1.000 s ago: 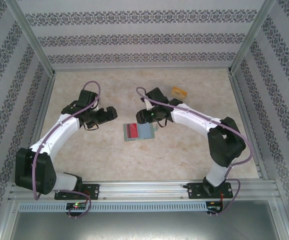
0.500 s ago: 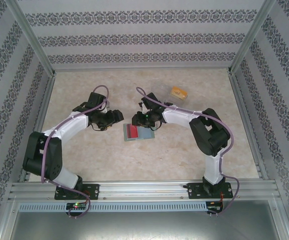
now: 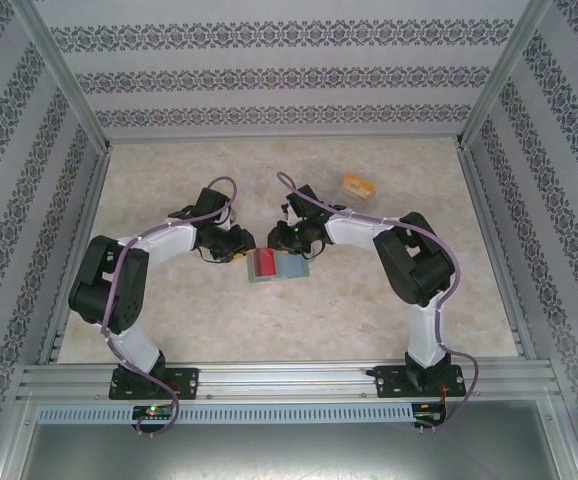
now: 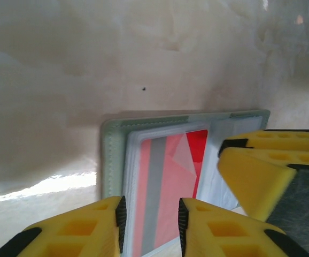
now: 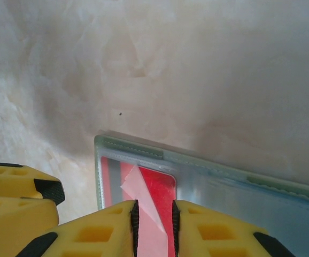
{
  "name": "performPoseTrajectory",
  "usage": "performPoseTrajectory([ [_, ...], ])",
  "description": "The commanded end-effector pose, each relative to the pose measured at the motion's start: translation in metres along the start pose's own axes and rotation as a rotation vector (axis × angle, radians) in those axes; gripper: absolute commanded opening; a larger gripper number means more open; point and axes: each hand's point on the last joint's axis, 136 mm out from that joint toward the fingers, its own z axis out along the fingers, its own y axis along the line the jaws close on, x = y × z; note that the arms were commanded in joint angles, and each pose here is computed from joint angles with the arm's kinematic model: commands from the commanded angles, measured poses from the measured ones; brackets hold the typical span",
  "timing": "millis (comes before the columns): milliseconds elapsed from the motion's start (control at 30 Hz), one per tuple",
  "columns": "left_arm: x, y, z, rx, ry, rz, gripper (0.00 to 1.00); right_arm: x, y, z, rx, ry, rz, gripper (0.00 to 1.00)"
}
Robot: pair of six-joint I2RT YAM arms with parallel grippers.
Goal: Take the credit cards out of the card holder
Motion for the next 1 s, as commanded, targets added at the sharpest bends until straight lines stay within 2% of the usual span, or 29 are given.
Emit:
performPoseTrajectory([
  [0, -0.006, -0.019, 0.005, 0.058, -0.005, 0.023, 0.31, -0.004, 0.001, 0.003, -0.01, 0.001, -0.001, 0.26],
  [67, -0.006, -0.02, 0.009, 0.061, 0.003, 0.018, 0.27, -0.003, 0.0, 0.005, -0.007, 0.006, -0.003, 0.27],
  [200, -0.004, -0.011, 0.018, 0.028, 0.017, 0.002, 0.26, -0.002, 0.0, 0.008, -0.017, 0.017, -0.004, 0.22],
  [467, 0.001, -0.001, 0.029, 0.016, 0.036, -0.023, 0.19, 0.0, -0.002, 0.01, -0.015, 0.021, -0.016, 0.21],
  [767, 0.008, 0.018, 0.036, -0.059, 0.059, -0.038, 0.18, 0.0, -0.009, 0.011, 0.014, 0.008, -0.032, 0.21],
  [967, 0.013, 0.026, 0.039, -0.072, 0.072, -0.045, 0.18, 0.001, 0.002, 0.01, -0.041, 0.012, -0.041, 0.2],
])
